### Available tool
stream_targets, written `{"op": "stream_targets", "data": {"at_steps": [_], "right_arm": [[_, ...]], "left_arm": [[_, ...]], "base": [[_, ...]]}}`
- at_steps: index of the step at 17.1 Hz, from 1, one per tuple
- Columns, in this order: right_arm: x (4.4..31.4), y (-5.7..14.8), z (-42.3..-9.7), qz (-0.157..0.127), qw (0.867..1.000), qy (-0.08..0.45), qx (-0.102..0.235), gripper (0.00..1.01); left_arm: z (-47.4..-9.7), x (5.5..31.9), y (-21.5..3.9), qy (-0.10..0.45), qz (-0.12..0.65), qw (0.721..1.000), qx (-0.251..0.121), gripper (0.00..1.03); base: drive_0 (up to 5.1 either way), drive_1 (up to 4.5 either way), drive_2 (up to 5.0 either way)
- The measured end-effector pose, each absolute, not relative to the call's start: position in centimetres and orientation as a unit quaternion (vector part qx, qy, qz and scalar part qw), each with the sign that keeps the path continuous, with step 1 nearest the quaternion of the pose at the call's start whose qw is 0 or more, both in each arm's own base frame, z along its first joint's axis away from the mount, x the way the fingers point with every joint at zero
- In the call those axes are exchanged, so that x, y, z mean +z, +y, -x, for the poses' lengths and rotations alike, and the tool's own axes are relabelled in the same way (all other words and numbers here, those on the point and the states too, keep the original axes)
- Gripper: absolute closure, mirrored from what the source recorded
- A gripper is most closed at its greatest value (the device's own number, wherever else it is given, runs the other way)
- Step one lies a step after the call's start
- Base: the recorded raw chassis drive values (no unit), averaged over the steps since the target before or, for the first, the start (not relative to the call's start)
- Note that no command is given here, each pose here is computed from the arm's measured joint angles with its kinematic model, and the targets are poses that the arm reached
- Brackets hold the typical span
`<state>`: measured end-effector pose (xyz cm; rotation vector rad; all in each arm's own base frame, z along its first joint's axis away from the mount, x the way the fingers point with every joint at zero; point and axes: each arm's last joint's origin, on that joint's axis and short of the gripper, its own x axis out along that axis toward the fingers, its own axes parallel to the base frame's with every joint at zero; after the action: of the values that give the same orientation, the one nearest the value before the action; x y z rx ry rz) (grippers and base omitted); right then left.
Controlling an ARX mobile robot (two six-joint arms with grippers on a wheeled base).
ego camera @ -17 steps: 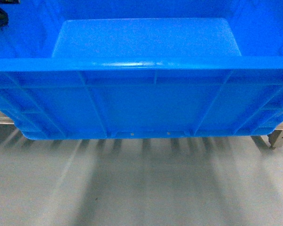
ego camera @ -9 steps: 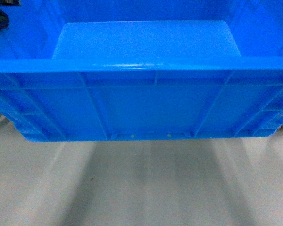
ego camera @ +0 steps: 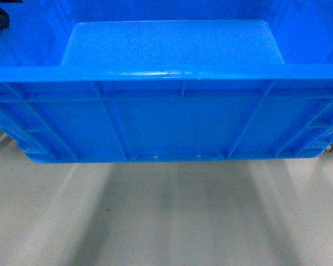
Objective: Place box next to blue box on left shelf
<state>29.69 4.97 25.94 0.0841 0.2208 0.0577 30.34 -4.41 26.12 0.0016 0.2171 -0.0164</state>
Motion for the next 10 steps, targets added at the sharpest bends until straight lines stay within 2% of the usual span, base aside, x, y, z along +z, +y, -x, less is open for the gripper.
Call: {"op": "stream_targets", "data": {"at_steps": [2, 10], "right_arm": [[25.94, 4.97, -29.69, -0.042, 0.993, 0.11, 0.029, 0.87], [25.94, 4.97, -29.69, -0.042, 0.993, 0.11, 0.029, 0.87]], "left_arm": [[-30.34, 26.12, -4.41, 0.108, -0.001, 0.994, -0.008, 0.81], [-30.34, 26.12, -4.41, 0.108, -0.001, 0.994, -0.008, 0.81]], "base": [[0.0, 0.0, 0.0], [0.0, 4.37, -4.3]]}}
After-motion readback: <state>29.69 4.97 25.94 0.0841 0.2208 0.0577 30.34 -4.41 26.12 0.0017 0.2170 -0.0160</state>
